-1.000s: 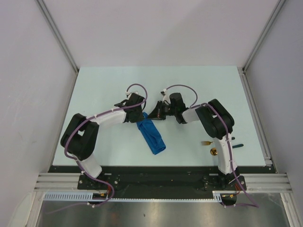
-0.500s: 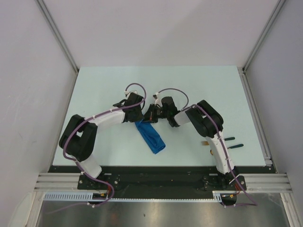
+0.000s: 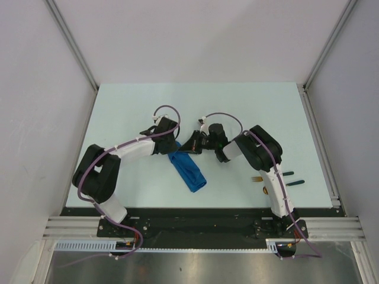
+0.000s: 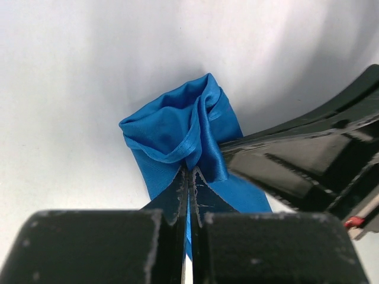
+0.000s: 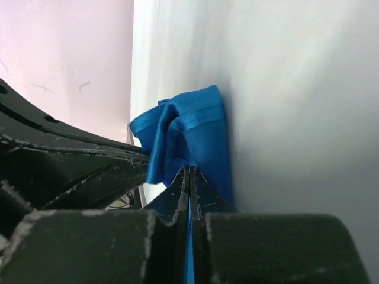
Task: Fold the napkin into a case and place the utensils inside
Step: Grasp the top corner of the smaller rectangle folded napkin at the center of the board.
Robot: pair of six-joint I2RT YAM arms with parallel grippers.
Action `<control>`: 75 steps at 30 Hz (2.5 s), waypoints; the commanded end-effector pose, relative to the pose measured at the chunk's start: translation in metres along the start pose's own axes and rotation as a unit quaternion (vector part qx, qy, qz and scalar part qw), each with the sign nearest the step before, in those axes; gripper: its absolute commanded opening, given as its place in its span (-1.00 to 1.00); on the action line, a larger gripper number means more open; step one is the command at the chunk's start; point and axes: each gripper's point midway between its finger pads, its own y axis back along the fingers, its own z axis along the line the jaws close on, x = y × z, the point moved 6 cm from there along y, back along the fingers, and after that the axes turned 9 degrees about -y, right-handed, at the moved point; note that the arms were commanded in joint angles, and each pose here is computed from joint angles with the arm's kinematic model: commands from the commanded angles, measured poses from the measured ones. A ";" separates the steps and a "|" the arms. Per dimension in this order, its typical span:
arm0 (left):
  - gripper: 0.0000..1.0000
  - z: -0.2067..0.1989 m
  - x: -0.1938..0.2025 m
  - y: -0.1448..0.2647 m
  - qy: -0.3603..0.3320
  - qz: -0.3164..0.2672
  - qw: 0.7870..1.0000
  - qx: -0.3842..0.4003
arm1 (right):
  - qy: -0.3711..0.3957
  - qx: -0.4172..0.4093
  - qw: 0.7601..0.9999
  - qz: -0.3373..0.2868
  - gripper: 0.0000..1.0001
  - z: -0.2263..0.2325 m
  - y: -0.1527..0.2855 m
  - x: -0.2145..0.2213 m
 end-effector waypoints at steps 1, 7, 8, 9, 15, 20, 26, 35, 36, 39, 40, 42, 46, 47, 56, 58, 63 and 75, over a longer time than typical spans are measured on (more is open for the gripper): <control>-1.00 0.002 -0.010 0.012 0.020 -0.025 0.999 0.004 | 0.025 -0.034 0.999 -0.001 -1.00 0.024 0.012 -0.005; -1.00 0.002 -0.011 0.017 0.026 -0.038 0.999 0.019 | 0.025 -0.041 0.999 0.010 -1.00 0.024 0.007 0.000; -1.00 0.001 -0.012 0.018 0.026 -0.040 0.999 0.022 | 0.029 -0.046 0.998 0.012 -1.00 0.026 0.004 0.001; -1.00 0.000 -0.012 0.018 0.026 -0.040 0.999 0.025 | 0.026 -0.048 0.998 0.016 -1.00 0.025 0.003 0.003; -1.00 0.000 -0.011 0.019 0.026 -0.040 0.998 0.028 | 0.030 -0.064 0.997 0.022 -1.00 0.038 -0.007 0.002; -1.00 0.000 -0.010 0.016 0.023 -0.037 0.999 0.030 | 0.023 -0.076 0.996 0.038 -1.00 0.041 -0.019 0.012; -1.00 -0.005 -0.012 0.012 0.021 -0.037 0.998 0.044 | -0.009 -0.083 0.994 0.071 -1.00 0.025 -0.051 0.026; -1.00 -0.001 -0.009 0.012 0.036 -0.040 0.998 0.032 | 0.000 -0.060 0.996 0.070 -1.00 0.017 -0.062 0.026; -1.00 0.000 -0.010 0.012 0.040 -0.040 0.998 0.029 | 0.000 -0.054 0.996 0.074 -1.00 0.015 -0.065 0.027; -1.00 0.001 -0.012 0.016 0.045 -0.053 0.997 0.031 | 0.011 -0.031 0.996 0.081 -1.00 0.016 -0.068 0.030; -1.00 0.001 -0.013 0.017 0.042 -0.054 0.997 0.031 | 0.011 -0.028 0.996 0.080 -1.00 0.016 -0.069 0.031; -1.00 0.001 -0.013 0.018 0.034 -0.054 0.997 0.033 | 0.003 -0.017 0.995 0.093 -1.00 0.013 -0.071 0.032; -1.00 0.004 -0.016 0.018 0.028 -0.051 0.998 0.026 | 0.029 0.034 0.994 0.101 -1.00 -0.003 -0.072 0.036; -1.00 0.005 -0.015 0.018 0.027 -0.045 0.998 0.020 | 0.030 0.038 0.994 0.101 -1.00 -0.005 -0.072 0.037; -1.00 0.021 -0.013 0.012 0.082 0.012 0.996 -0.025 | 0.111 0.161 0.976 0.098 -1.00 -0.023 -0.075 0.041; -1.00 0.017 -0.013 0.014 0.088 0.005 0.996 -0.004 | 0.116 0.161 0.976 0.094 -1.00 -0.021 -0.076 0.041; -1.00 0.020 -0.012 0.002 0.089 0.018 0.996 -0.005 | 0.099 0.129 0.982 0.100 -1.00 -0.008 -0.073 0.036; -0.42 0.029 -0.020 0.021 0.085 -0.025 0.996 0.024 | 0.057 0.008 0.993 0.101 -1.00 0.047 -0.031 0.021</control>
